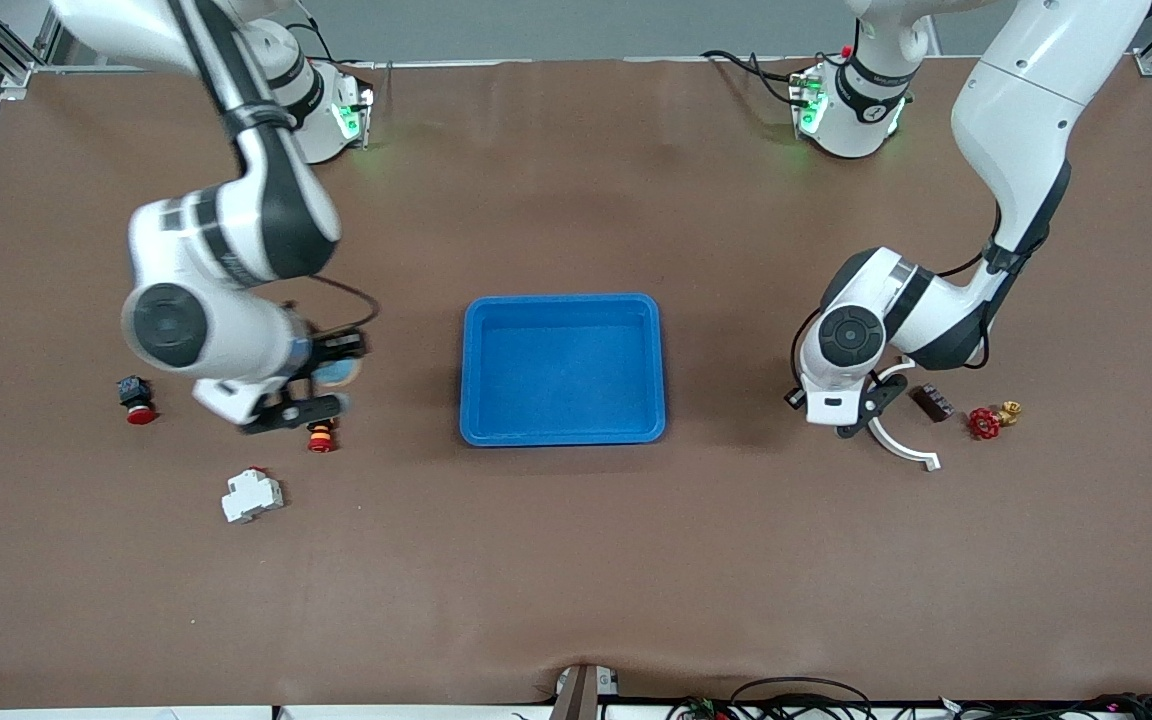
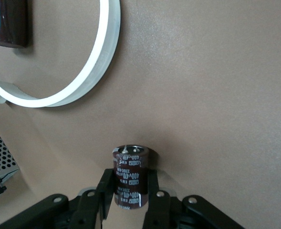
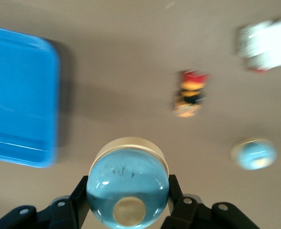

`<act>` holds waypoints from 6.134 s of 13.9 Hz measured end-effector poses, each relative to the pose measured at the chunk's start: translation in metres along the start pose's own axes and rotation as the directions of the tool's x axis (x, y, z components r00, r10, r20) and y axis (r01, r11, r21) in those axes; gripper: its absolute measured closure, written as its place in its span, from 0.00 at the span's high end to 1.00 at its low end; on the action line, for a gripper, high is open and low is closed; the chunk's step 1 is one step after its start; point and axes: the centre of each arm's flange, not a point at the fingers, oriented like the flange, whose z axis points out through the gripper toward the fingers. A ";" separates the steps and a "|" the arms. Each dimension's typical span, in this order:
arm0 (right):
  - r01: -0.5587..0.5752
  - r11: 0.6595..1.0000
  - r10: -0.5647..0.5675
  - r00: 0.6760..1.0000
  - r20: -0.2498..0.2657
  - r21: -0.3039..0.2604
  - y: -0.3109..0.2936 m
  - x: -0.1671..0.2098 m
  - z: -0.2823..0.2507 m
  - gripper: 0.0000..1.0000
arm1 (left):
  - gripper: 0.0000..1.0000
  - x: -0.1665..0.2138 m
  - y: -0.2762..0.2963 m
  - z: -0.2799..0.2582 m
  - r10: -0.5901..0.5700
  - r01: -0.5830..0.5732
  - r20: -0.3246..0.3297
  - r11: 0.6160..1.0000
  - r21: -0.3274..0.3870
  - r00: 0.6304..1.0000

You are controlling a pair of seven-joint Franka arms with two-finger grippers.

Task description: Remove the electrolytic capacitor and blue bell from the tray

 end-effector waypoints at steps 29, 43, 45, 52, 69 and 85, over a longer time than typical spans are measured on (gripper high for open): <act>0.698 0.688 -0.712 0.702 0.004 -0.197 0.273 0.041 0.202 1.00 | 1.00 0.095 -0.033 -0.253 0.283 -0.291 -0.120 0.955 -0.053 0.952; -0.085 0.996 0.085 0.996 0.022 0.003 0.066 -0.094 -0.025 1.00 | 1.00 0.144 -0.146 -0.379 0.535 -0.566 -0.230 0.819 -0.093 0.813; -0.122 0.992 0.123 0.992 -0.038 0.018 0.073 -0.142 -0.030 1.00 | 1.00 0.145 -0.166 -0.394 0.526 -0.563 -0.237 0.817 -0.123 0.817; -0.238 0.970 0.241 0.957 -0.161 0.041 0.125 -0.182 -0.147 1.00 | 1.00 0.106 -0.239 -0.427 0.520 -0.540 -0.153 0.827 -0.153 0.840; -0.299 0.953 0.303 0.923 -0.238 0.053 0.159 -0.194 -0.231 1.00 | 1.00 0.055 -0.256 -0.434 0.589 -0.594 -0.096 0.773 -0.223 0.802; -0.296 0.953 0.302 0.937 -0.178 0.056 0.158 -0.190 -0.220 1.00 | 1.00 0.069 -0.262 -0.439 0.571 -0.576 -0.093 0.788 -0.215 0.816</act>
